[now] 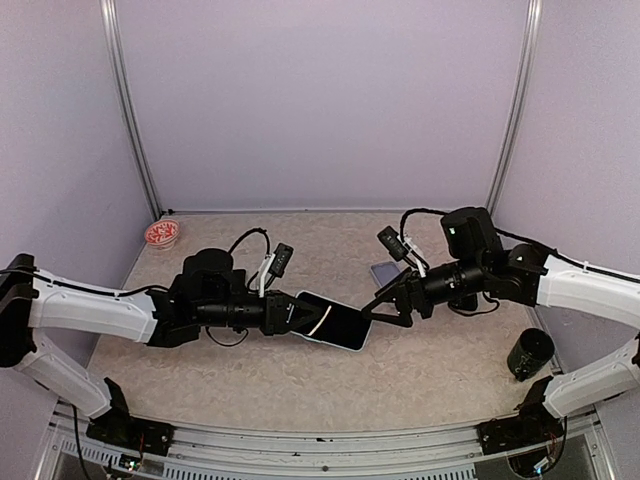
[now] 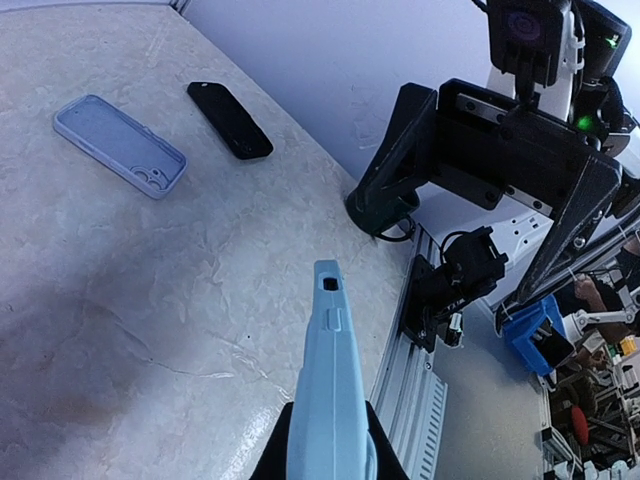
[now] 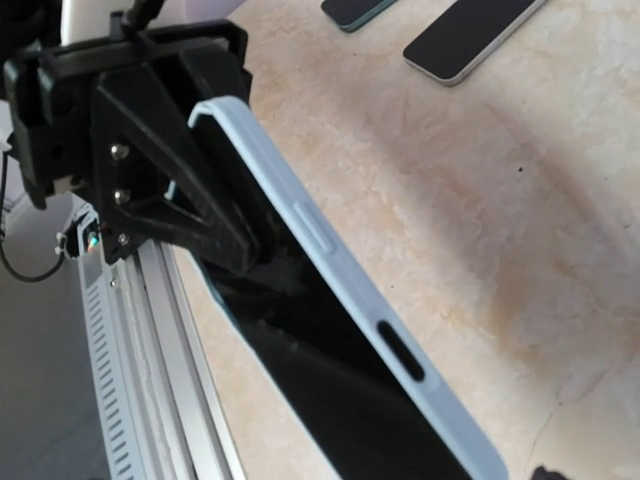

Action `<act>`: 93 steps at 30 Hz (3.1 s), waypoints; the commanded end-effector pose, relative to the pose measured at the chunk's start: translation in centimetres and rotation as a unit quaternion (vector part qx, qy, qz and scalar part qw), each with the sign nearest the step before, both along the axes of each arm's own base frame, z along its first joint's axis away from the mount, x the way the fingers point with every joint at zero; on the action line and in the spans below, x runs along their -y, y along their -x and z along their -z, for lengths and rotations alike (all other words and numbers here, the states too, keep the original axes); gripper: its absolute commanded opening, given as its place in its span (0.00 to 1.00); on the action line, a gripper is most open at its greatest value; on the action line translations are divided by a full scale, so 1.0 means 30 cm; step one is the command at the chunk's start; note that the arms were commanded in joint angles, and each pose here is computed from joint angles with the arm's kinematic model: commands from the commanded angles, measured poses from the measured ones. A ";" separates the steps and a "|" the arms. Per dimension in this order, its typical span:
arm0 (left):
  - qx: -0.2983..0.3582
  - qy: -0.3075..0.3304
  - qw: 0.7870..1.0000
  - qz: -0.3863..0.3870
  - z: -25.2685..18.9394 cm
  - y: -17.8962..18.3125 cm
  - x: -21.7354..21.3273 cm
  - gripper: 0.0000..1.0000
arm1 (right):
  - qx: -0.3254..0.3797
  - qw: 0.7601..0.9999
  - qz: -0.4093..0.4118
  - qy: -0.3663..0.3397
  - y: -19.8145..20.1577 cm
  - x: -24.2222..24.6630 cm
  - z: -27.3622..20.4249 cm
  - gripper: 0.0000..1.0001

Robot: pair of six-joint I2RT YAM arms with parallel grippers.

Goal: Put the phone into the phone case
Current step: Pass from the left arm to the right

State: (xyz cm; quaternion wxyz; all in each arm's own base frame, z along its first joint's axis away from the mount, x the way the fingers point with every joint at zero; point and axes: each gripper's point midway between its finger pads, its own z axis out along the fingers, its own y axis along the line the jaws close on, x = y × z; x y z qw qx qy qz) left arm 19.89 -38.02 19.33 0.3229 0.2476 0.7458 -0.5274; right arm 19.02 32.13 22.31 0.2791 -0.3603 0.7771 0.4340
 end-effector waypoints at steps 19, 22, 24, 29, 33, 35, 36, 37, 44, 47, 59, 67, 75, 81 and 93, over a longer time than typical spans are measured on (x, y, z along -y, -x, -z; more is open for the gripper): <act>0.092 -0.037 0.992 0.074 -0.181 0.034 0.062 0.00 | 0.058 0.995 -0.076 -0.013 0.090 0.033 -0.074 0.96; 0.096 -0.049 0.991 0.084 -0.177 0.040 0.068 0.00 | 0.062 0.995 -0.083 -0.015 0.098 0.035 -0.072 0.96; 0.100 -0.050 0.990 0.086 -0.181 0.045 0.066 0.00 | 0.060 0.995 -0.084 -0.012 0.096 0.034 -0.064 0.96; 0.102 -0.041 0.988 0.107 -0.195 0.080 0.075 0.00 | 0.047 0.994 -0.095 0.005 0.091 0.013 -0.022 0.94; 0.105 -0.043 0.985 0.127 -0.191 0.111 0.085 0.00 | 0.045 0.993 -0.106 0.008 0.089 -0.009 -0.010 0.93; 0.105 -0.041 0.985 0.134 -0.193 0.122 0.089 0.00 | 0.042 0.993 -0.113 0.011 0.090 -0.023 0.002 0.92; 0.104 -0.040 0.984 0.140 -0.193 0.129 0.091 0.00 | 0.039 0.992 -0.118 0.014 0.092 -0.032 0.010 0.92; 0.103 -0.039 0.983 0.145 -0.192 0.136 0.095 0.00 | 0.038 0.992 -0.122 0.016 0.093 -0.040 0.016 0.92; 0.102 -0.042 0.979 0.170 -0.178 0.166 0.116 0.00 | 0.020 0.986 -0.165 0.026 0.134 -0.092 0.062 0.86; 0.102 -0.044 0.978 0.176 -0.174 0.173 0.121 0.00 | 0.014 0.984 -0.176 0.026 0.146 -0.104 0.076 0.83; 0.102 -0.045 0.975 0.195 -0.167 0.186 0.139 0.00 | -0.011 0.975 -0.221 0.010 0.209 -0.129 0.099 0.58; 0.105 -0.051 0.972 0.204 -0.163 0.193 0.144 0.00 | -0.018 0.970 -0.242 -0.005 0.244 -0.118 0.082 0.25; 0.112 -0.053 0.976 0.181 -0.177 0.158 0.147 0.10 | -0.018 0.968 -0.251 -0.024 0.267 -0.109 0.061 0.00; 0.110 -0.010 0.992 0.054 -0.279 -0.012 0.058 0.88 | 0.030 0.985 -0.171 -0.011 0.186 -0.092 0.054 0.00; 0.070 0.041 0.995 -0.064 -0.299 -0.104 -0.087 0.99 | 0.089 0.993 0.078 0.006 -0.061 0.005 0.051 0.00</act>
